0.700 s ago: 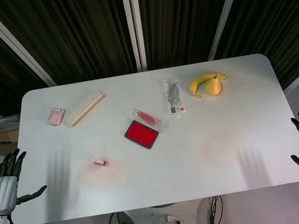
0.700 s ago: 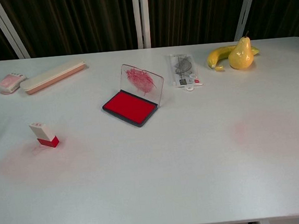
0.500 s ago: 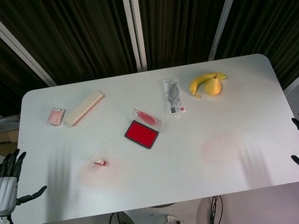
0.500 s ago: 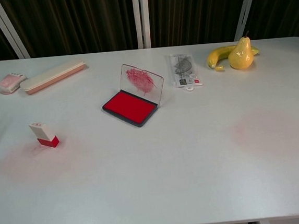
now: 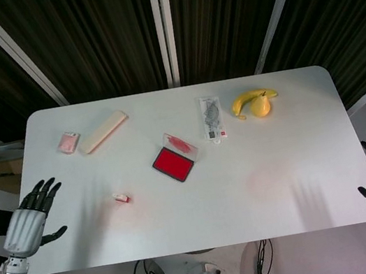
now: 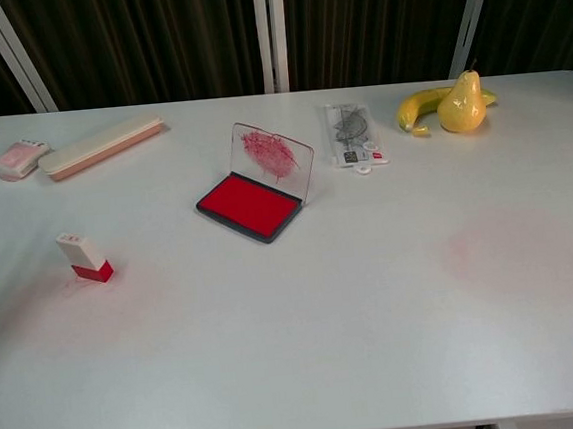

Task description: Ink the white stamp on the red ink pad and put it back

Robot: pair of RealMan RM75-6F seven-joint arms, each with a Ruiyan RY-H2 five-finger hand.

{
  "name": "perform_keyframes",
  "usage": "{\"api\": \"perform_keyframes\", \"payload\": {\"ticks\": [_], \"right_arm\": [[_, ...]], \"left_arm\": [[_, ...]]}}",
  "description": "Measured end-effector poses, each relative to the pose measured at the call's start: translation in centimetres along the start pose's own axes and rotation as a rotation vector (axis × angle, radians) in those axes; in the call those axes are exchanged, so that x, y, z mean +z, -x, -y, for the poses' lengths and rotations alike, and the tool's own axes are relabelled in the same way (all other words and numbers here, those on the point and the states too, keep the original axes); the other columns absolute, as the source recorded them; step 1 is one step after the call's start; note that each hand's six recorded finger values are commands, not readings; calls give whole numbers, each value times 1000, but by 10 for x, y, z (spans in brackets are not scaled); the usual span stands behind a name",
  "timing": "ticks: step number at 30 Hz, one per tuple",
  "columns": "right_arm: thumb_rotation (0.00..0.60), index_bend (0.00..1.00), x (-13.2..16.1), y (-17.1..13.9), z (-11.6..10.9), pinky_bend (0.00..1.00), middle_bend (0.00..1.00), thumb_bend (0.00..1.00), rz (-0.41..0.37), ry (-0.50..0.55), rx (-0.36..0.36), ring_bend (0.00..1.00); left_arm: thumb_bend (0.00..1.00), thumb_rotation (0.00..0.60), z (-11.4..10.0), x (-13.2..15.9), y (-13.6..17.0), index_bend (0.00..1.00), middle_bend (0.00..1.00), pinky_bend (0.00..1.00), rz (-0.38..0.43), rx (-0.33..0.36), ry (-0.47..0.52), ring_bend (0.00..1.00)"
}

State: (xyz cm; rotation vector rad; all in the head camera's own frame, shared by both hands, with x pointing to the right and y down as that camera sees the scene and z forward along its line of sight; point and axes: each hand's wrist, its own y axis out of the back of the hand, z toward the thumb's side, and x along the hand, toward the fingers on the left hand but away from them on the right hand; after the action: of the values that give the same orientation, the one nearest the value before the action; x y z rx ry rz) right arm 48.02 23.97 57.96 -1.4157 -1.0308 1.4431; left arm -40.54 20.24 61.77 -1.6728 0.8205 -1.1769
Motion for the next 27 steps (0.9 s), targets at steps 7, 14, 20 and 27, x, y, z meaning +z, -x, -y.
{"api": "perform_keyframes", "payload": {"ticks": [7,14,20,27], "right_arm": [[600,0,-7,0,-6,0,0,23,19,9,-18,0],[600,0,-15,-1,-3,0,0,37,41,16,-1,0],[600,0,-17,-1,-2,0,0,38,44,13,4,0],[600,0,-18,-1,-4,0,0,39,50,13,3,0]], "left_arm": [[0,600,19,27,-41,104,148,745,126,-35,-42,518],[0,600,43,47,-68,209,210,819,201,-82,-72,708],[12,600,63,59,-81,292,277,843,241,-117,-75,783],[113,600,84,66,-87,401,370,860,268,-137,-77,809]]}}
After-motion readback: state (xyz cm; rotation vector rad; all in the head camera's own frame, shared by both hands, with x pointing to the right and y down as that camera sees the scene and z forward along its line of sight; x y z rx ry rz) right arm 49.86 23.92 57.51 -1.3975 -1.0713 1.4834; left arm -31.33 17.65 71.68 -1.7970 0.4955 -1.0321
